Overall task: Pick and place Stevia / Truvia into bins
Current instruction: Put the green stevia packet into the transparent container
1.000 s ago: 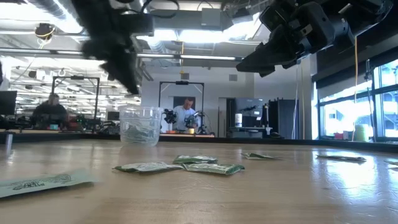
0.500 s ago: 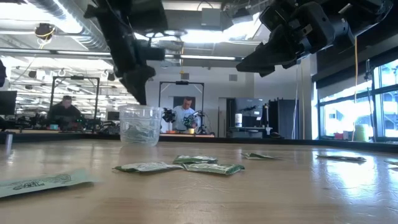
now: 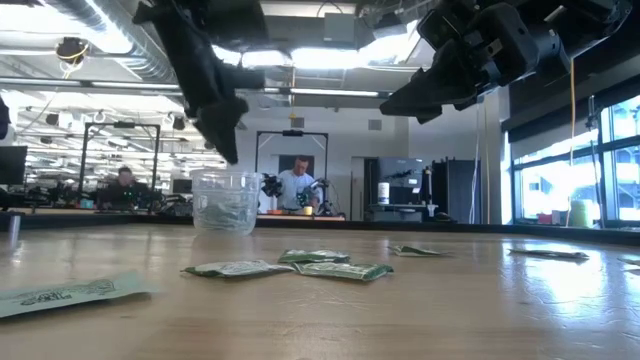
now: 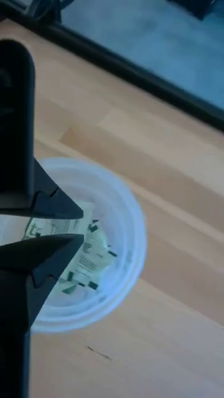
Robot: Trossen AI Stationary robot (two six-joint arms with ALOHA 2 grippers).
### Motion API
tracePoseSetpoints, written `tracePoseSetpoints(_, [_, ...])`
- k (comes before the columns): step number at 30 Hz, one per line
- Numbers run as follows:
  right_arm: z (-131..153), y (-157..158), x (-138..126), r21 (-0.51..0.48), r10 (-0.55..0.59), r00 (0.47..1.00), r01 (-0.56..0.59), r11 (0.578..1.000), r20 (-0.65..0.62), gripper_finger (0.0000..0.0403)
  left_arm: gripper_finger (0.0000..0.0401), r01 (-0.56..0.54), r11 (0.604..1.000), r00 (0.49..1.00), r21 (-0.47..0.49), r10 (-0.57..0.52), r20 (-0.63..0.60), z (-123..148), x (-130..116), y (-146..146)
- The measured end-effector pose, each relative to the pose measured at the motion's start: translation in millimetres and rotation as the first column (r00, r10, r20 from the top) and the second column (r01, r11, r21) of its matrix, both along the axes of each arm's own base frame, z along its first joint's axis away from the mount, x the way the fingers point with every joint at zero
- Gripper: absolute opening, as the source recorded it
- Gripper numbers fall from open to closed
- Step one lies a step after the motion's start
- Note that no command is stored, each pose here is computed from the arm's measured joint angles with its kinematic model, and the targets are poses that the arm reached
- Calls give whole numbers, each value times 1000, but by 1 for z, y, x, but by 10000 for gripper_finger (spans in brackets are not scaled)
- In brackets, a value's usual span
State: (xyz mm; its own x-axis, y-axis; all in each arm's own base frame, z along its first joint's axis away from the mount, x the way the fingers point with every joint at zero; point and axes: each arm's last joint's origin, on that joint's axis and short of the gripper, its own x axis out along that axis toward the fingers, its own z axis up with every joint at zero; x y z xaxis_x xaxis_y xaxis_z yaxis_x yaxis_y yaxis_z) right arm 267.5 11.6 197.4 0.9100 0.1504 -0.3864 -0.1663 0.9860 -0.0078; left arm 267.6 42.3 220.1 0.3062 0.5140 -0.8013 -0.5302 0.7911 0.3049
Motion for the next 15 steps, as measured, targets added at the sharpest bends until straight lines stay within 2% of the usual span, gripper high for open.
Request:
tracePoseSetpoints(5, [0,0,0,3,9,1000,-9,1000,0,125,63,18,1000,996,23,-20,89,20,-8,-8])
tracePoseSetpoints(9, [-2,0,-1,7,8,1000,-8,1000,-21,125,65,74,997,981,31,-78,178,34,-11,-24])
tracePoseSetpoints(15, [-15,1,-8,44,-8,983,17,999,-181,125,61,161,985,926,58,-171,337,35,-20,-51])
